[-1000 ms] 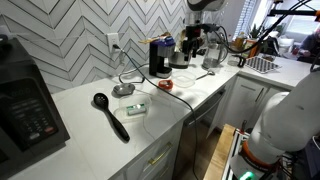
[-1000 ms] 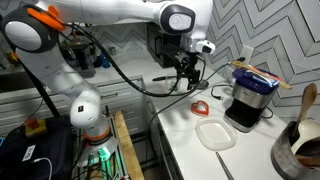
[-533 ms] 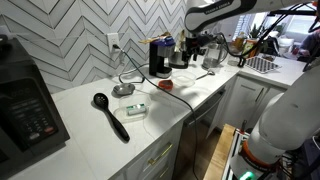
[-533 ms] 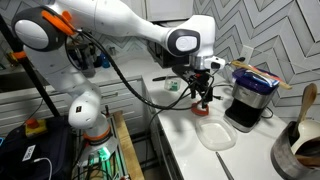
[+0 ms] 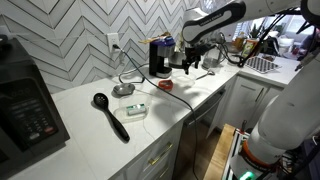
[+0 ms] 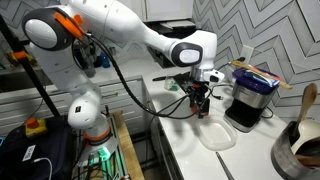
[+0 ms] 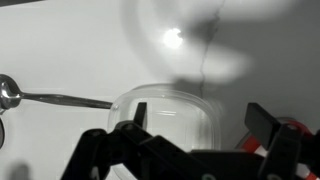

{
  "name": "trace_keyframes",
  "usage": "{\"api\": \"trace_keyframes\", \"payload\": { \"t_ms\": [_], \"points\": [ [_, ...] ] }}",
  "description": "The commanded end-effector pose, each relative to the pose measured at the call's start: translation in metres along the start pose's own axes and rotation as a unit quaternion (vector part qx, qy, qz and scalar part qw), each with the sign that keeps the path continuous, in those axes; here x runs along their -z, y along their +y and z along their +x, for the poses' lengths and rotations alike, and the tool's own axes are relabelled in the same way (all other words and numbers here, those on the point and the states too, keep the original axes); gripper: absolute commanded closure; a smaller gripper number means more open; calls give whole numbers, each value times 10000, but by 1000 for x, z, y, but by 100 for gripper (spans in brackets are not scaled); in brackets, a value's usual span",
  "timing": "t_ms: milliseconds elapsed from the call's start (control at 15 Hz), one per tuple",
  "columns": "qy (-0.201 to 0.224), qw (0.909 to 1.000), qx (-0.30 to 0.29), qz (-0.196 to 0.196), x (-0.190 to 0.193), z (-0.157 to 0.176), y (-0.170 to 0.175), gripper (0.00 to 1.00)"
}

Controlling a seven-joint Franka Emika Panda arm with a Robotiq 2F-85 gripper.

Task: Pick up the clear lunch box and move it to the left of the kitchen counter

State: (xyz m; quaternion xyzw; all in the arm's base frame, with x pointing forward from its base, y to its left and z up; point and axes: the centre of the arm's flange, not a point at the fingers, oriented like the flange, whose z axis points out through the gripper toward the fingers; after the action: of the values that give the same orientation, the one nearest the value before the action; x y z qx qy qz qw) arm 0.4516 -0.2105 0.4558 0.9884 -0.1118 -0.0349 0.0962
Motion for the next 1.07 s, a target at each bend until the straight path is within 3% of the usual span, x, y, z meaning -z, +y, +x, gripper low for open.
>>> {"api": "trace_keyframes", "payload": {
  "t_ms": [0,267,600,667,733,1000],
  "points": [
    [219,9996,121,97,-14,7,-3,0],
    [250,9985,462,144,-40,16,-6,0],
    [-43,9958,903,133,-74,24,-10,0],
    [-73,9953,959,134,-78,25,-11,23],
    [-89,9946,1022,149,-81,26,-12,26],
    [-83,9907,1343,175,-83,28,-18,58]
  ]
}}
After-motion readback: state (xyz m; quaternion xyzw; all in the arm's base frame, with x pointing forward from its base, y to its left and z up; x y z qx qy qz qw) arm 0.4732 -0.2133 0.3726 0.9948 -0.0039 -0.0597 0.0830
